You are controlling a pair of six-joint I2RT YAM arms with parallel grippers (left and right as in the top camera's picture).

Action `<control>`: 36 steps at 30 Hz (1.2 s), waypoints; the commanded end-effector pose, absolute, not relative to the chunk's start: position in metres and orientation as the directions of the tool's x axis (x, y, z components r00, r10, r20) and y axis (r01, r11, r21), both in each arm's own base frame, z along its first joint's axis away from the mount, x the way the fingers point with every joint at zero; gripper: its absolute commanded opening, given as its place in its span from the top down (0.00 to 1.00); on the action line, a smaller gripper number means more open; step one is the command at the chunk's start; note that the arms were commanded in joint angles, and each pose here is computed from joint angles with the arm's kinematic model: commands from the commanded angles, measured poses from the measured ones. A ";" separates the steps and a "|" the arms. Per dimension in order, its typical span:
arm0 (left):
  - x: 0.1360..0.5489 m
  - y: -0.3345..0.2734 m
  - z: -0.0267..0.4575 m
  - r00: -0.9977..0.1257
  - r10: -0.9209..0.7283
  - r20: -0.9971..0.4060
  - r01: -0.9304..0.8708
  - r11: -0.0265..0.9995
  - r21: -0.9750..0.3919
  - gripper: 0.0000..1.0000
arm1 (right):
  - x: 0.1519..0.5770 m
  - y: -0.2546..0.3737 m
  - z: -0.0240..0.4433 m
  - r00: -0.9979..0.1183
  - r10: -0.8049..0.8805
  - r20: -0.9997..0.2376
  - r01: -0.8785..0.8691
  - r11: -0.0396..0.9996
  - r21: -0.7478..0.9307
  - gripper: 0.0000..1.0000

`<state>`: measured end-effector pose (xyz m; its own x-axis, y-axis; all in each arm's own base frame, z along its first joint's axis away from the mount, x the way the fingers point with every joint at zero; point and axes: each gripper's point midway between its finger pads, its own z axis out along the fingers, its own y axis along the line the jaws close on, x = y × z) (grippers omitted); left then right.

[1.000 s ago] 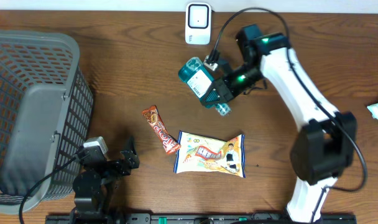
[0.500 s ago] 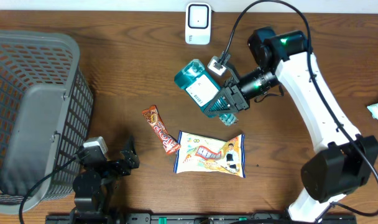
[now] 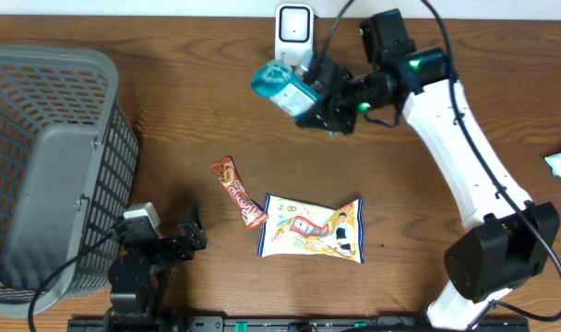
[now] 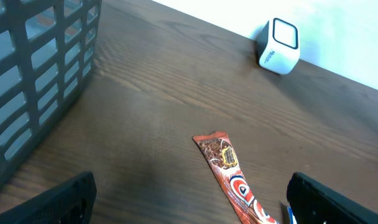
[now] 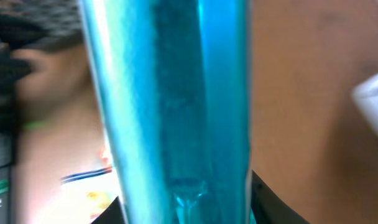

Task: Scan the item barcode
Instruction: 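Carry the teal bottle to the scanner and hold it over the window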

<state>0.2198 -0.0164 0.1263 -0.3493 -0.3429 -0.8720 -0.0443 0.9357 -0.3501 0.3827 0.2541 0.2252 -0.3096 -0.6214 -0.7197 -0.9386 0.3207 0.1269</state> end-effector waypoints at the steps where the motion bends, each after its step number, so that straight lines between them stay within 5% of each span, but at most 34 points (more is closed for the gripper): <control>1: 0.220 -0.017 0.124 -0.354 -0.352 -0.867 -0.044 0.932 -0.361 0.02 | 0.419 0.247 0.228 -0.329 -0.657 -0.678 -0.871 0.489 -0.051 0.98; 16: 0.220 -0.017 0.124 -0.354 -0.353 -0.866 -0.044 0.931 -0.361 0.02 | 0.560 0.239 0.189 -0.251 -0.688 -0.682 -0.556 0.678 -0.480 0.85; 25: 0.220 -0.017 0.124 -0.354 -0.352 -0.867 -0.044 0.932 -0.361 0.02 | 0.620 0.232 0.166 -0.150 -0.730 -0.666 -0.338 0.671 -0.660 0.79; 36: 0.220 -0.017 0.124 -0.354 -0.353 -0.866 -0.044 0.931 -0.361 0.02 | 0.646 0.234 0.145 -0.133 -0.751 -0.647 -0.307 0.652 -0.693 0.80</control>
<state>0.2199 -0.0164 0.1264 -0.3490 -0.3429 -0.8722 -0.0442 0.9357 -0.3501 0.6263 0.2350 0.0866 -0.1916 -0.7781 -0.5982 -0.4123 0.6169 -0.6704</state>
